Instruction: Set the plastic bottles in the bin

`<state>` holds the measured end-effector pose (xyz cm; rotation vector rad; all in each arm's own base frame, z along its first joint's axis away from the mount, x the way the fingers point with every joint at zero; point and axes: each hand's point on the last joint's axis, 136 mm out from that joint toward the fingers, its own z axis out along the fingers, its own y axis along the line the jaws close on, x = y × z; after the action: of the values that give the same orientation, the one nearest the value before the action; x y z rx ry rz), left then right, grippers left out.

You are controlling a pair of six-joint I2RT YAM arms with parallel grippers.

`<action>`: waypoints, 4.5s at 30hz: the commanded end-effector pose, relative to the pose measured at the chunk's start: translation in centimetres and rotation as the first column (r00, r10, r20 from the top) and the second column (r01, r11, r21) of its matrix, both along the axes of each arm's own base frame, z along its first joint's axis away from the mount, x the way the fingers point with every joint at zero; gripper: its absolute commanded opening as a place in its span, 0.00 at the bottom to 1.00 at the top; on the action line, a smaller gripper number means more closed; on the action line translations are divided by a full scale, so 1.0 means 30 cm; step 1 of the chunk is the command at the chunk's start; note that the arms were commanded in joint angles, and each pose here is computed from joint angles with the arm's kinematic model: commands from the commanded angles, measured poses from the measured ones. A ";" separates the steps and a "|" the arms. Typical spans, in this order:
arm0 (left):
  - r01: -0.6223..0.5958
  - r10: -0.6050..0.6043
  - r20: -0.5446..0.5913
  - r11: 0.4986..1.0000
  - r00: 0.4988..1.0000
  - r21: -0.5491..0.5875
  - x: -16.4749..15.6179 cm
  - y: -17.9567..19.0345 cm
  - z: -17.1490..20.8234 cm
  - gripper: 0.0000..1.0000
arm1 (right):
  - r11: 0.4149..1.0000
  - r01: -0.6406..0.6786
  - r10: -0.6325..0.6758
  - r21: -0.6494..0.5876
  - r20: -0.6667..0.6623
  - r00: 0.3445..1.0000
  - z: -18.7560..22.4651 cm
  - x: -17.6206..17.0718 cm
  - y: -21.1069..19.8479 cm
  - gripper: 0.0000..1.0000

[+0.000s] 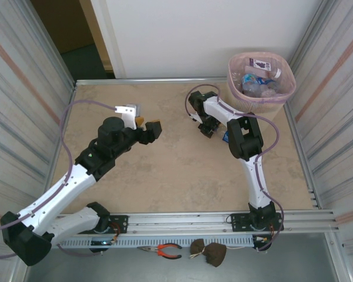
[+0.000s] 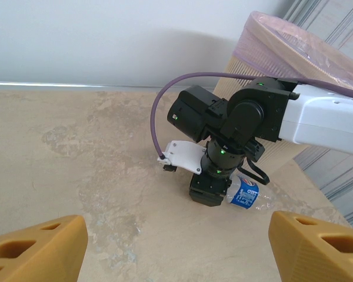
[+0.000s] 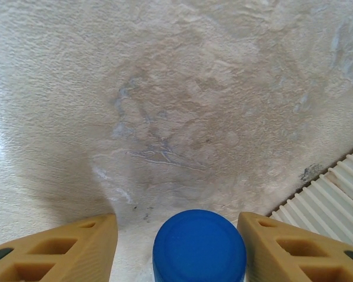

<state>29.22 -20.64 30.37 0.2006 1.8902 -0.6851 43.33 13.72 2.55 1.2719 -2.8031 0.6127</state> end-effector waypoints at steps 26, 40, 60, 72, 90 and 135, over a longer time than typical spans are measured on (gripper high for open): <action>-0.038 0.040 0.031 0.997 0.999 -0.070 0.002 0.031 0.034 0.81 | 0.864 0.064 -0.109 0.500 0.062 0.992 0.365 -0.036 0.185 0.38; -0.036 0.038 0.024 0.996 0.999 -0.081 0.013 0.021 0.027 0.81 | 0.475 -0.142 -0.205 0.868 0.266 0.942 1.012 -0.098 0.268 0.36; -0.028 0.029 0.010 0.995 1.000 -0.091 0.033 0.006 0.011 0.81 | 0.413 -0.361 -0.631 0.836 0.549 0.549 1.625 -0.166 -0.239 0.31; -0.026 0.026 0.001 0.996 1.000 -0.081 0.047 0.005 -0.001 0.82 | 0.662 -0.045 -0.667 0.748 0.616 0.419 1.462 0.012 -0.585 0.28; 0.005 -0.006 -0.013 0.997 1.000 -0.078 0.080 -0.026 -0.018 0.82 | 0.768 0.304 -0.629 0.563 0.575 0.524 1.116 0.111 -0.756 0.27; -0.098 0.099 -0.019 0.994 0.995 0.037 0.087 0.121 -0.066 0.84 | 0.639 0.066 -0.696 0.766 0.540 0.473 1.250 -0.014 -0.577 0.78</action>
<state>31.96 -18.21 27.29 0.1089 1.9491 -0.6438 44.01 -3.58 39.22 0.1547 -4.1176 0.1777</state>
